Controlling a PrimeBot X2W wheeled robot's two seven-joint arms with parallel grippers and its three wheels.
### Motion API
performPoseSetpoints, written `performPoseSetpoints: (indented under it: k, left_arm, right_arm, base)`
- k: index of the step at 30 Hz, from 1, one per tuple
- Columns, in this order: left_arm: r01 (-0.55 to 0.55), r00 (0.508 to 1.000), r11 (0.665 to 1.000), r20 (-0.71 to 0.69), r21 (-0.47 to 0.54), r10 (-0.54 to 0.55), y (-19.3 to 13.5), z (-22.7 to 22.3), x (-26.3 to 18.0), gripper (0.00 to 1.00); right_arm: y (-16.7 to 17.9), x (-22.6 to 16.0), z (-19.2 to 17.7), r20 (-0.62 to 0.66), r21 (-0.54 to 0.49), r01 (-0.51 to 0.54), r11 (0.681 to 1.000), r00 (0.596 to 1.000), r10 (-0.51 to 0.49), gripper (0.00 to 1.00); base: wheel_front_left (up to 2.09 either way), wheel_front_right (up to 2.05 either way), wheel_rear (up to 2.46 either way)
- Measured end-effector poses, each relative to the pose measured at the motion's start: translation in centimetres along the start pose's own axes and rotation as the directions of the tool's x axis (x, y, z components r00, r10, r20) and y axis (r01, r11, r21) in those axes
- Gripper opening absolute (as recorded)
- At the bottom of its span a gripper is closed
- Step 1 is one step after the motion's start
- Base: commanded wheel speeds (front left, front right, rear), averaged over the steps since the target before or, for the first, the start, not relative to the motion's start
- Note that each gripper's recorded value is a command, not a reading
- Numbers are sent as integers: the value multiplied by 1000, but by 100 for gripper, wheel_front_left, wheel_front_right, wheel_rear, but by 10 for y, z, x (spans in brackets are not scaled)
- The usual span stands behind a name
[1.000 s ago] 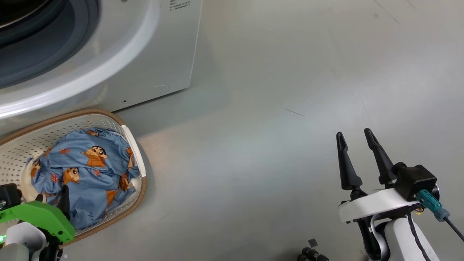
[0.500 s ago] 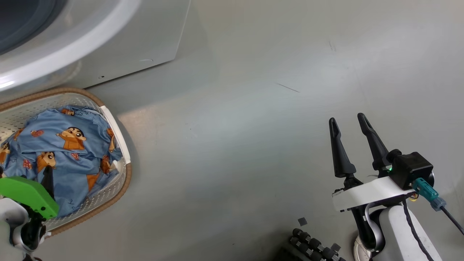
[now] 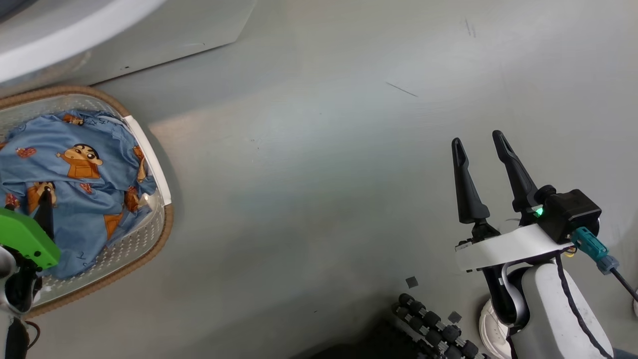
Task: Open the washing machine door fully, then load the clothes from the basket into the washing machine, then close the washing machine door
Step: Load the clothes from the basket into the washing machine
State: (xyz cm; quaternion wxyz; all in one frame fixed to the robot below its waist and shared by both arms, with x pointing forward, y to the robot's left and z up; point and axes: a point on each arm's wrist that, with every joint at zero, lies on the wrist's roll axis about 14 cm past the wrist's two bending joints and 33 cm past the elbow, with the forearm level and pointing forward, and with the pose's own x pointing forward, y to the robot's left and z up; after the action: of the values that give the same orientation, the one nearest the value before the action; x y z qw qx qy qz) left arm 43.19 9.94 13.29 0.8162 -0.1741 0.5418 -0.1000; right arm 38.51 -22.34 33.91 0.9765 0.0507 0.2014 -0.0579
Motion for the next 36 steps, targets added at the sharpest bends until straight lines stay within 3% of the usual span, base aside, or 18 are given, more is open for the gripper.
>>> performPoseSetpoints:
  k: [12,36]
  left_arm:
    - [-11,1000,1000,-18,0,11,15,0,28,100]
    - [28,999,1000,-35,6,-28,9,-3,78,100]
  right_arm:
    - [4,18,-20,-49,-13,-18,1000,999,17,100]
    - [9,36,-54,-132,-27,-44,999,990,40,100]
  base:
    - [0,0,0]
    - [0,0,0]
